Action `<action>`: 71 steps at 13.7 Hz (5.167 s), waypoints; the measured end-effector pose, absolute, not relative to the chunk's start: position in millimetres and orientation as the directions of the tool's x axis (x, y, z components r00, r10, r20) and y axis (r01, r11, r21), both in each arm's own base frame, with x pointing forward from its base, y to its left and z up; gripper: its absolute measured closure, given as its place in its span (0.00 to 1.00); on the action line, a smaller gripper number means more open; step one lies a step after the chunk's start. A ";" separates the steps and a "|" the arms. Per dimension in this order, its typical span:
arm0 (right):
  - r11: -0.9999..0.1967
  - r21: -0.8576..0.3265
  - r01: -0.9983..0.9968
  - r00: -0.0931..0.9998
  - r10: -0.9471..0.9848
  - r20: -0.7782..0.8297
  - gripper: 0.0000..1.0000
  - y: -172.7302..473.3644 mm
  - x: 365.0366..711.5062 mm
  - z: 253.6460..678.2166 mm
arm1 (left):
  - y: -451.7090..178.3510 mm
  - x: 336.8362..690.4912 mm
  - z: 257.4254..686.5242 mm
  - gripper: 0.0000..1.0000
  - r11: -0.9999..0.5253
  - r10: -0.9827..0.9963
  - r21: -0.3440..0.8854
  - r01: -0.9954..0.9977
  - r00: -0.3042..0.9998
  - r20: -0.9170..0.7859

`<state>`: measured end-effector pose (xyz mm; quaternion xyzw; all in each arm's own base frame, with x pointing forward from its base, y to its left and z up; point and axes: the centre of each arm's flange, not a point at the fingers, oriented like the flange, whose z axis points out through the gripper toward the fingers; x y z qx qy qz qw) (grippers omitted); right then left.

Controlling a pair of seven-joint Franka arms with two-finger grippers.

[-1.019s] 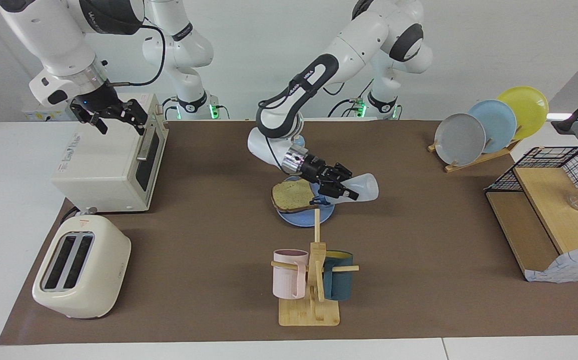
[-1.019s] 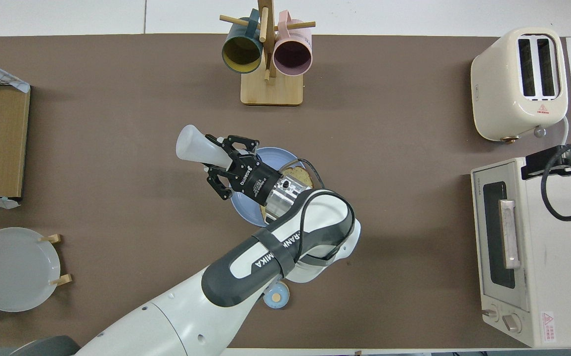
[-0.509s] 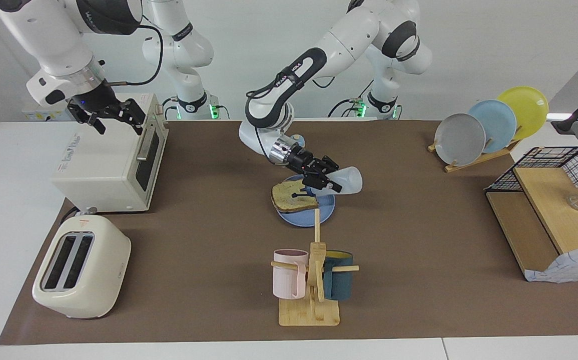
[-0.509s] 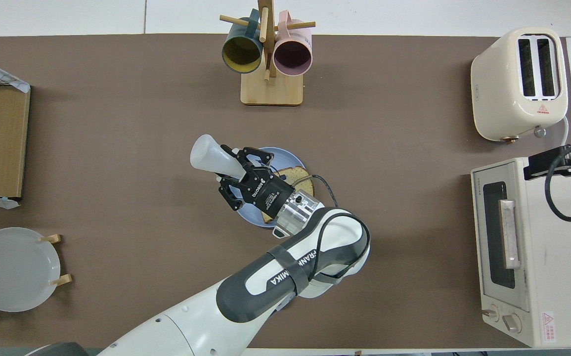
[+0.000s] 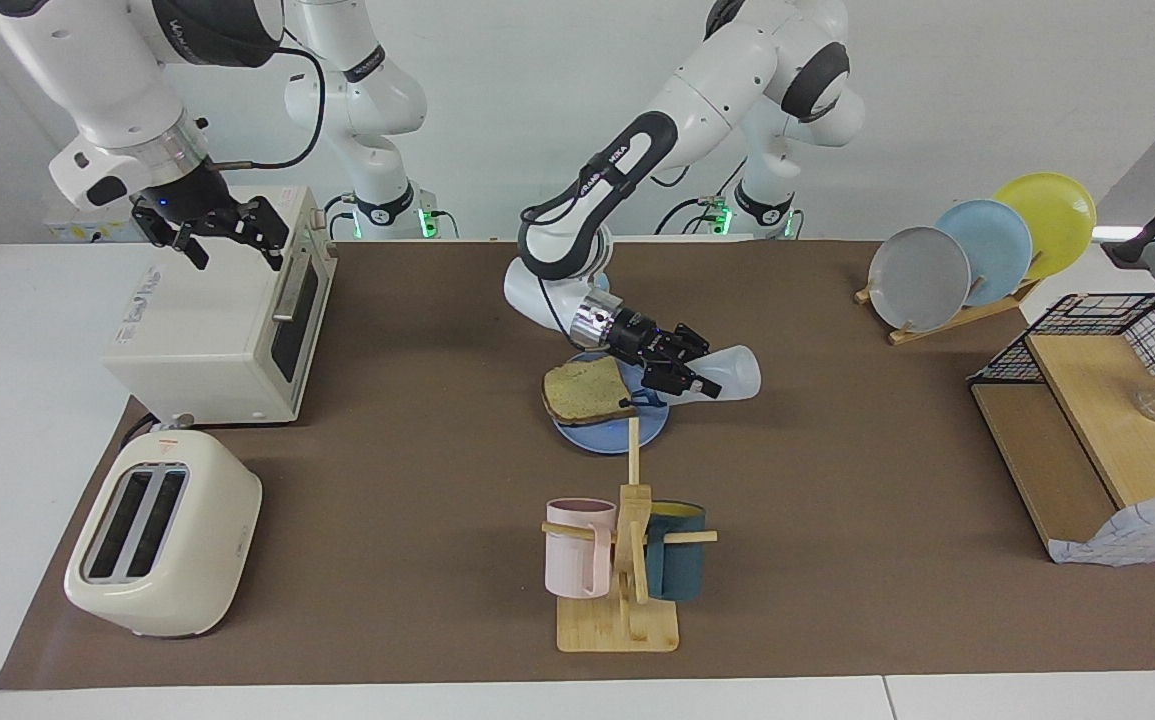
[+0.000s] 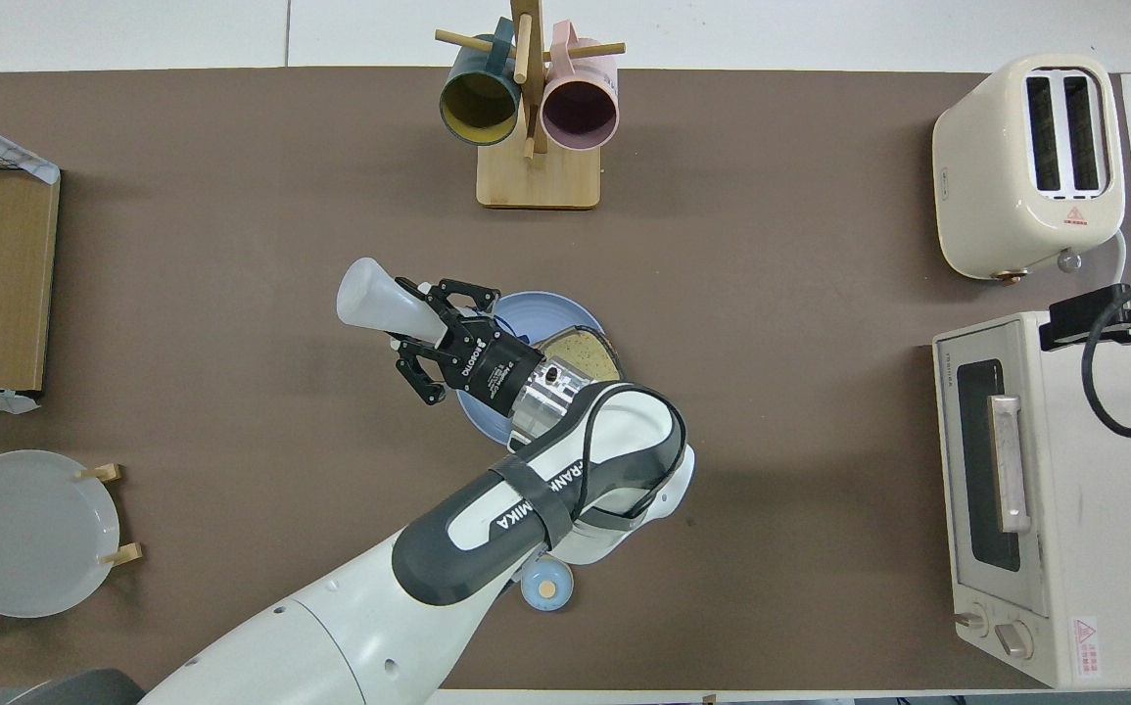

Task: Put bread on plate and add seasoning
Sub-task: 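Shake the inverted bottle over the bread with the left gripper, then carry the bottle back toward the mug rack with the left gripper, then set the bottle down beside the mug rack and open the left gripper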

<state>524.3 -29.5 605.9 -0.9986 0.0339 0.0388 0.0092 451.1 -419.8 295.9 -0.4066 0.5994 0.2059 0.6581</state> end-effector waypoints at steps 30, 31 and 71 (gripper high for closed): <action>-0.998 -0.016 -0.069 0.996 -0.068 -0.064 0.00 -29.9 525.8 606.9 | -173.5 691.7 422.2 0.53 -0.967 -0.108 0.095 -0.235 0.720 0.685; -0.998 -0.016 -0.069 0.996 -0.068 -0.064 0.00 -29.9 525.8 606.9 | -167.0 697.9 399.9 0.53 -0.964 -0.123 0.085 -0.252 0.705 0.698; -0.998 -0.016 -0.069 0.996 -0.067 -0.065 0.00 -29.9 525.8 606.8 | -93.4 679.5 275.6 0.00 -0.924 -0.317 -0.076 -0.376 0.638 0.702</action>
